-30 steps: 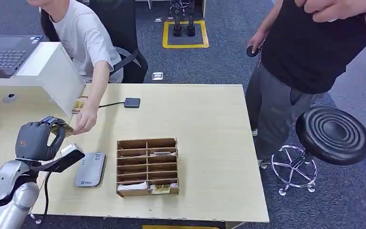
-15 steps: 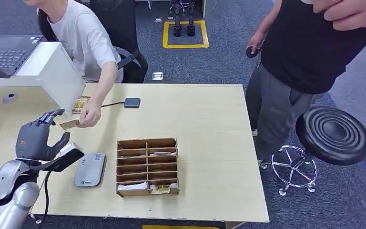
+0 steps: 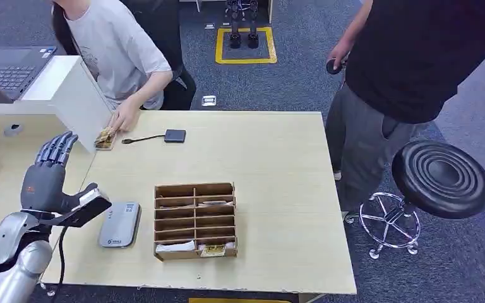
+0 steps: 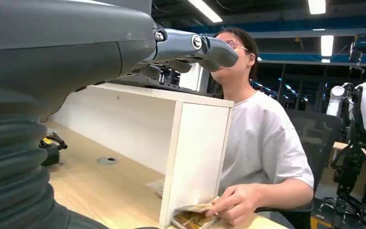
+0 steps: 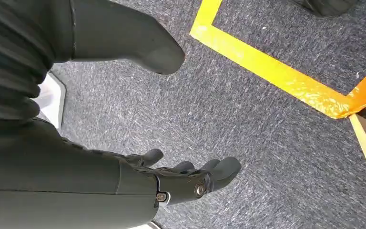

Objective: Pass the card to the sensor for recognition and then transmit it.

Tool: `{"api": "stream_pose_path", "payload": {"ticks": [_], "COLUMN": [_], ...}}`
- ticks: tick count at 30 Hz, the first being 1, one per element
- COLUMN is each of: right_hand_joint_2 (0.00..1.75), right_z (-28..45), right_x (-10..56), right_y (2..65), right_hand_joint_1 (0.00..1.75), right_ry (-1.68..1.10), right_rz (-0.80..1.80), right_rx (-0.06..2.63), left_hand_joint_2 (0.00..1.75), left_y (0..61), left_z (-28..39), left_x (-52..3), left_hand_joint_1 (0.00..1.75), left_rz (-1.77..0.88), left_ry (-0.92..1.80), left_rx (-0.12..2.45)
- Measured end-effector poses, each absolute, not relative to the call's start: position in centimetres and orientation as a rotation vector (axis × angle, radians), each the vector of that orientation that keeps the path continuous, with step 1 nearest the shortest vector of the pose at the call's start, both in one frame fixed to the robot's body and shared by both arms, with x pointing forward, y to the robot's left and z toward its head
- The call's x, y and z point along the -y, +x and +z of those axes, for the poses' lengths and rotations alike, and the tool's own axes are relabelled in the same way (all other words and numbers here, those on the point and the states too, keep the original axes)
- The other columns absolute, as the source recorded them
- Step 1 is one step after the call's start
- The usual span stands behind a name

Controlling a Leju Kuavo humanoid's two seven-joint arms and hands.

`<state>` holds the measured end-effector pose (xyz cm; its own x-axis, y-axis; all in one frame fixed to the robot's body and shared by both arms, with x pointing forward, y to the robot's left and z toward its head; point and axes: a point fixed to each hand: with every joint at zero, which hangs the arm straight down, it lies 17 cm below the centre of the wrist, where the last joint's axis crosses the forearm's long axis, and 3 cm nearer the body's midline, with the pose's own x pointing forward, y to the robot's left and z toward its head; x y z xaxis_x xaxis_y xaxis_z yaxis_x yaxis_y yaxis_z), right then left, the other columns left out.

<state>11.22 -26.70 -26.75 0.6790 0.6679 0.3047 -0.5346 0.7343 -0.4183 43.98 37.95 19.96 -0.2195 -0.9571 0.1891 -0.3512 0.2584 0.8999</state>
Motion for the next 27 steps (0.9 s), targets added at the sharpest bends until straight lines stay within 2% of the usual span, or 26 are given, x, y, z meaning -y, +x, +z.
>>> {"api": "stream_pose_path", "payload": {"ticks": [15,20,27], "right_hand_joint_2": [1.75,1.75,1.75], "right_z": [-26.7,-27.1,-27.1], "right_x": [26.7,27.7,27.9], "right_y": [11.2,10.4,10.2], "right_hand_joint_1": [0.00,0.00,0.00], "right_ry": [-0.308,-0.336,-0.343], "right_rz": [0.687,0.651,0.649], "right_rx": [0.462,0.396,0.388], "left_hand_joint_2": [1.75,1.75,1.75], "left_y": [44.0,44.9,45.2], "left_z": [19.9,26.5,28.9], "left_x": [-38.0,-40.9,-40.9], "left_hand_joint_1": [0.00,0.00,0.00], "left_rz": [-0.952,-0.555,-0.463], "left_ry": [1.208,1.302,1.313], "left_rx": [1.726,1.815,1.859]}}
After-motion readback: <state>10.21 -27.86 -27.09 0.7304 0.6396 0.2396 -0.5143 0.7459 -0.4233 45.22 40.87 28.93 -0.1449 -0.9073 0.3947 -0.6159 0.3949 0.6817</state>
